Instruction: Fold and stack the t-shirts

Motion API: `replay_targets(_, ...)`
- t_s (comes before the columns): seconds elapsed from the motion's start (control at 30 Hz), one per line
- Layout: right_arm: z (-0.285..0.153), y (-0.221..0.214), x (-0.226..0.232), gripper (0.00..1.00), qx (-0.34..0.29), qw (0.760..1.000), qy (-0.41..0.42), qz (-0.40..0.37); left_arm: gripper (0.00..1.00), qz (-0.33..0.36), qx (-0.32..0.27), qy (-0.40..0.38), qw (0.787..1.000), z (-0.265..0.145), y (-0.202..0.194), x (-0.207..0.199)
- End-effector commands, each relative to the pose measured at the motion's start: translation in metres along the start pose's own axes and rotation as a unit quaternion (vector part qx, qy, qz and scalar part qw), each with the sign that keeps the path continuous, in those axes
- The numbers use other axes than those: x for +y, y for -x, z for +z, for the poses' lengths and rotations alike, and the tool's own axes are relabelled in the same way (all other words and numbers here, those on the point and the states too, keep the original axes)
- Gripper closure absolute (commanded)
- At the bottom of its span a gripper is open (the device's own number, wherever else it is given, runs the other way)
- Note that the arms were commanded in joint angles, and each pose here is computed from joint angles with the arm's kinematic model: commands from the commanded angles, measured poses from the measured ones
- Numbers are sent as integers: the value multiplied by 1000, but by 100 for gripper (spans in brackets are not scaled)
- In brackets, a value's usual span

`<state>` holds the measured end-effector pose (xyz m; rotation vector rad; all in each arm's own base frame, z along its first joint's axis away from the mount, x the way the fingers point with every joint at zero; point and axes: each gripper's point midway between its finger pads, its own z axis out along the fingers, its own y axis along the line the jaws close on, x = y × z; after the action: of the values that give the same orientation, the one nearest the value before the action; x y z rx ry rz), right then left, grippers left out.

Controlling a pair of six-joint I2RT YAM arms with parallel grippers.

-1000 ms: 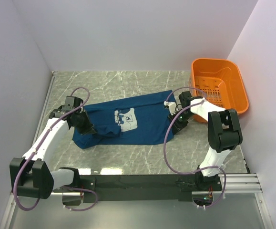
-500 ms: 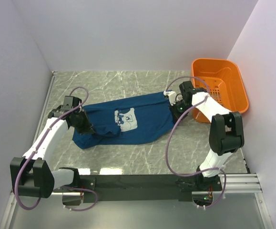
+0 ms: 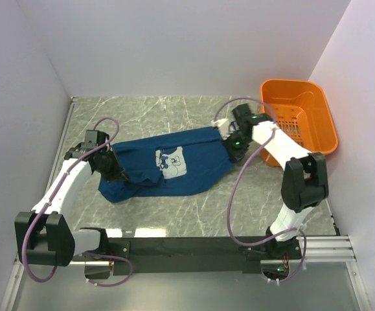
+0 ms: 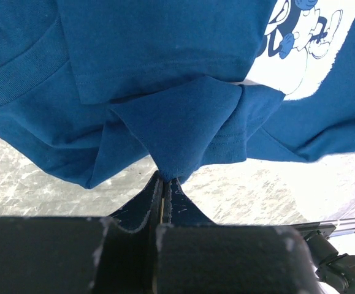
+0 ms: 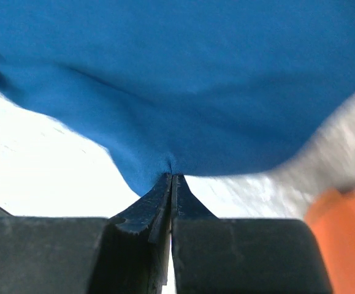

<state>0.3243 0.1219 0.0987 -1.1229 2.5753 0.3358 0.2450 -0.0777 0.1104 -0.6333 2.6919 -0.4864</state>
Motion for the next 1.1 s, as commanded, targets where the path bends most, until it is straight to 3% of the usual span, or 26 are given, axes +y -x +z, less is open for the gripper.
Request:
replay_targets(0.0, 23, 18, 16, 95, 20, 999, -6, -35, 99, 14, -13, -19, 1000, -2, 10, -8)
replay_targets(0.17, 52, 36, 27, 87, 49, 996, -23, -66, 99, 14, -9, -18, 1000, 3, 11, -6)
replay_targets(0.23, 53, 47, 29, 76, 44, 996, -22, -71, 99, 15, -9, -18, 1000, 5, 14, -7)
replay_targets(0.43, 38, 63, 17, 59, 4, 998, -34, -49, 99, 14, -7, -18, 1000, 10, 20, -8)
replay_targets(0.67, 4, 55, 13, 57, -37, 996, 17, -74, 99, 16, -4, -17, 1000, 13, 21, -7)
replay_targets(0.83, 15, 29, 27, 54, -27, 987, 63, -143, 99, 15, -2, -19, 1000, 13, 20, -7)
replay_targets(1.07, 34, 42, 29, 49, -39, 978, 67, -192, 99, 14, 0, -19, 1000, 13, 17, -6)
